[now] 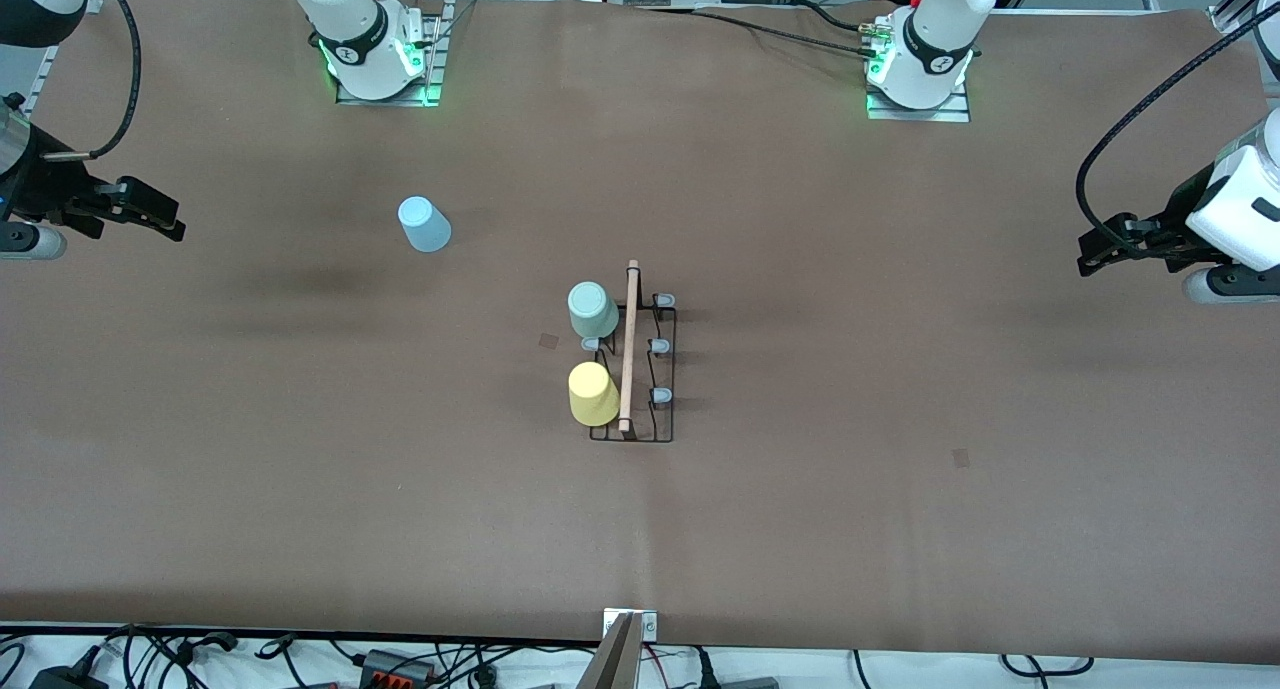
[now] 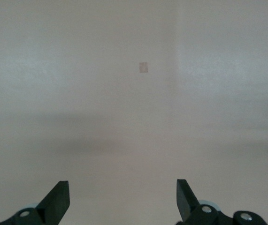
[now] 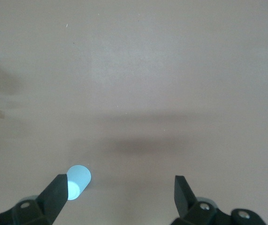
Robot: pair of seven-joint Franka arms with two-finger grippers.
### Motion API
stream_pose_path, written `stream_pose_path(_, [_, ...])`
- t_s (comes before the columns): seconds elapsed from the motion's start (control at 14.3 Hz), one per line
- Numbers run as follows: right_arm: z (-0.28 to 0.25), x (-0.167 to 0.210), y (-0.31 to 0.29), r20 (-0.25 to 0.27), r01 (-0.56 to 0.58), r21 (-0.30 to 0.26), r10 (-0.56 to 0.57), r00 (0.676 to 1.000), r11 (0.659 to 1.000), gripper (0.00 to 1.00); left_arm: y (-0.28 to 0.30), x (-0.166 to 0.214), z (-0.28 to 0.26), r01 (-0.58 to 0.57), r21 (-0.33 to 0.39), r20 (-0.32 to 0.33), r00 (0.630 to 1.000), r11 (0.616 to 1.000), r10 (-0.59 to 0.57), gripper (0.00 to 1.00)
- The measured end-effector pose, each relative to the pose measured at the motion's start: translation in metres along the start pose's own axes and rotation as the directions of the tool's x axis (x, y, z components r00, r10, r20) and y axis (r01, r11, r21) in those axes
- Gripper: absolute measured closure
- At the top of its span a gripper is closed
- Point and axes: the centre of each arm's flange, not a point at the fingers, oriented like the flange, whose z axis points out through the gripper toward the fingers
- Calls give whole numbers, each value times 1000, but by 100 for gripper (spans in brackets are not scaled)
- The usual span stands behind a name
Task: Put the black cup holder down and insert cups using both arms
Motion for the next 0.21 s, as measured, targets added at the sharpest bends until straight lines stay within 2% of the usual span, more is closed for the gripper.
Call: stream_pose_path(0.21, [-2,-1,0,-3,0,0,0,1000,1000,0,0,0,0,0,0,0,1000,1000,0,0])
